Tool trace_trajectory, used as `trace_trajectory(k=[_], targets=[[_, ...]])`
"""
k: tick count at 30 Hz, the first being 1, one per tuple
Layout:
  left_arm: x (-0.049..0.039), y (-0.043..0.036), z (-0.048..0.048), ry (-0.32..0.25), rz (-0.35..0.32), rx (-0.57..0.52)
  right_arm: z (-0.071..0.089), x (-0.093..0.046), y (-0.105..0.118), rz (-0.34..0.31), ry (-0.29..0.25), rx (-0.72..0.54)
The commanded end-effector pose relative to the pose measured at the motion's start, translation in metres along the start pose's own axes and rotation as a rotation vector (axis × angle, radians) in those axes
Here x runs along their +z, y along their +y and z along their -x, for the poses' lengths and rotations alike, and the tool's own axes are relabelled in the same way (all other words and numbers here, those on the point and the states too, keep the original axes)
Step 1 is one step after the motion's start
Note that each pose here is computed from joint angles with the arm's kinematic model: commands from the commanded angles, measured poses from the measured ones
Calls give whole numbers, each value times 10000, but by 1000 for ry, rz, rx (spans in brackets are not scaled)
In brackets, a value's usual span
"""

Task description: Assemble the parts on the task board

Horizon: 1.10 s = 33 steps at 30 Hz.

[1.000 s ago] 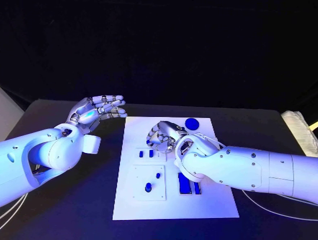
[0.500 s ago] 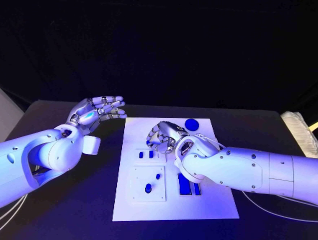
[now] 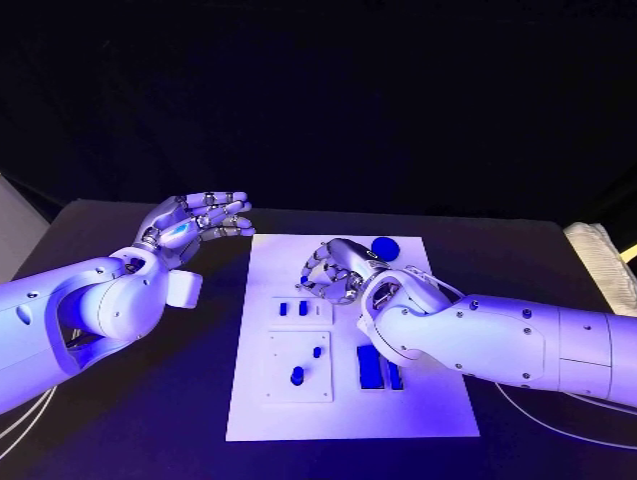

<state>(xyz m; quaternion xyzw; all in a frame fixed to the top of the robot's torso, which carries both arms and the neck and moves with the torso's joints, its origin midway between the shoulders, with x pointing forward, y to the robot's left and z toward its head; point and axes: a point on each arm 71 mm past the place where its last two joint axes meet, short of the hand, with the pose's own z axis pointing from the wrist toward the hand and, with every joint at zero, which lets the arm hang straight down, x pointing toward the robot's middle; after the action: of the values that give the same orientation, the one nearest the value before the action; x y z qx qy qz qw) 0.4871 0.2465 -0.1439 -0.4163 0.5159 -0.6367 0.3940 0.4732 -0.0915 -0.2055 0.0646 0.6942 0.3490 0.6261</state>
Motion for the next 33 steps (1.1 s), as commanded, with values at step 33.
trace_trajectory(k=[33], targets=[[7, -5, -26, 18, -5, -6, 49, -21, -246, -75, 24, -19]])
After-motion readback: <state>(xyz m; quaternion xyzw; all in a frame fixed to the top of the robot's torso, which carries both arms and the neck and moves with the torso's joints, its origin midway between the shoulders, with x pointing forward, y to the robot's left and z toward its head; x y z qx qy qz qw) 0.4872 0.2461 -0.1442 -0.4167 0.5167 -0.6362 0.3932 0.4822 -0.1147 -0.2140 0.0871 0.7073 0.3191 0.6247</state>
